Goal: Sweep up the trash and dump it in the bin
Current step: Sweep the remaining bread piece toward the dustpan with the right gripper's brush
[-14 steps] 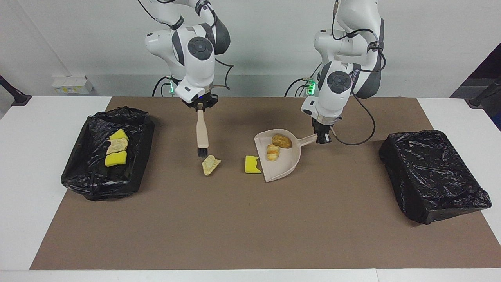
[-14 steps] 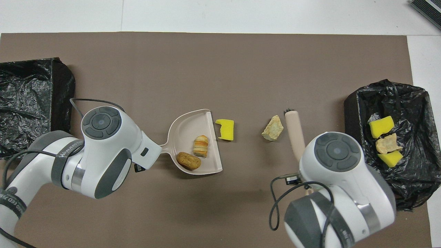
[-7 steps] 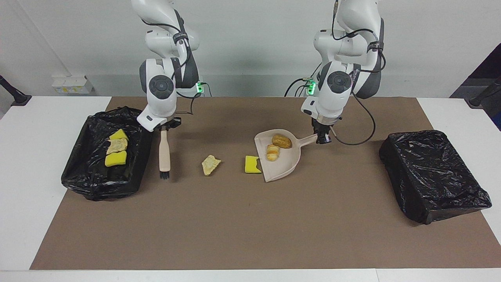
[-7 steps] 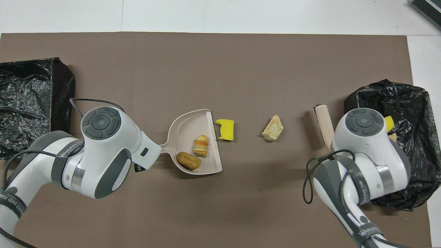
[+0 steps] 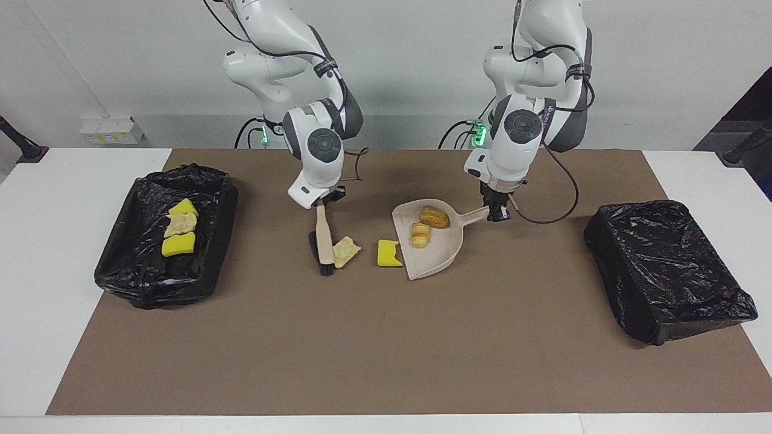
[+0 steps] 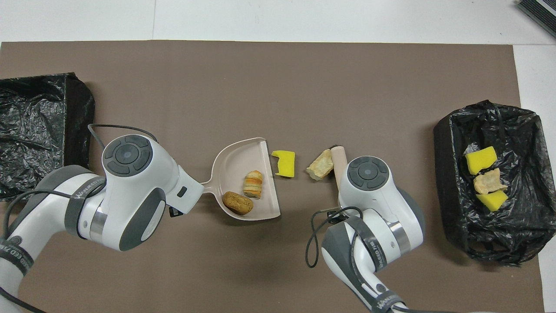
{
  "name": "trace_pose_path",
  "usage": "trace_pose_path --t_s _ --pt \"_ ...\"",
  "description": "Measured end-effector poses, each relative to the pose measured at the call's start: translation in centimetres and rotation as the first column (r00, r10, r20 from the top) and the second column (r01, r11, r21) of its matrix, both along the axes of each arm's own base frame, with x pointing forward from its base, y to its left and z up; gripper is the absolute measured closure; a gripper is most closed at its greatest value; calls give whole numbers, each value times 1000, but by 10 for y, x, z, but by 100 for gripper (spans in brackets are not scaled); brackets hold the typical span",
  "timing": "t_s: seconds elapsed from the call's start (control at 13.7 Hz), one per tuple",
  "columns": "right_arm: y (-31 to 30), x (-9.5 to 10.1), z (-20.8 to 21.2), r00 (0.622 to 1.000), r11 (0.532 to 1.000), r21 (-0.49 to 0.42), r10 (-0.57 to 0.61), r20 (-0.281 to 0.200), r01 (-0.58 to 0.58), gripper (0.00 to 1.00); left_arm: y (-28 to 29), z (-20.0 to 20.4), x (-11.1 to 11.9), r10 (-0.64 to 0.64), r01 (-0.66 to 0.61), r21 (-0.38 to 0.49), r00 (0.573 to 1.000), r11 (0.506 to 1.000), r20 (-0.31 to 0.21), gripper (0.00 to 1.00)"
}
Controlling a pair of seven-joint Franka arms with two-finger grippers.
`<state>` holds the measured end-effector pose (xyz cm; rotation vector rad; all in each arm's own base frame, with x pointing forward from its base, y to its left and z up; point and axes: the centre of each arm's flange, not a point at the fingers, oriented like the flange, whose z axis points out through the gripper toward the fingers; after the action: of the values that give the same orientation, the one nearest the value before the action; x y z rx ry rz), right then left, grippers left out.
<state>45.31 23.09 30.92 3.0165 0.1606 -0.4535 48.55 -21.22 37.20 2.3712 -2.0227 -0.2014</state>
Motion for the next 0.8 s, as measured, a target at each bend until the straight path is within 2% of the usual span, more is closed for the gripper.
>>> trace_pose_path --t_s 0.29,0.44,0.59,0.73,0.8 --pt "52 -9 10 996 980 180 -85 -17 87 74 -2 1 2 -3 3 -10 1000 1000 21 67" --pt "81 -15 14 990 948 286 -140 -26 141 74 -2 0 1 -3 3 -10 1000 1000 21 67" --pt "104 -24 16 985 915 365 -163 -57 172 74 -2 0 1 -3 3 -10 1000 1000 23 67" --pt "124 -32 21 980 885 423 -182 -76 197 74 -2 0 2 -6 7 -13 999 1000 32 67" --pt "134 -37 24 981 876 441 -182 -68 193 74 -2 0 2 -9 9 -13 999 1000 34 67"
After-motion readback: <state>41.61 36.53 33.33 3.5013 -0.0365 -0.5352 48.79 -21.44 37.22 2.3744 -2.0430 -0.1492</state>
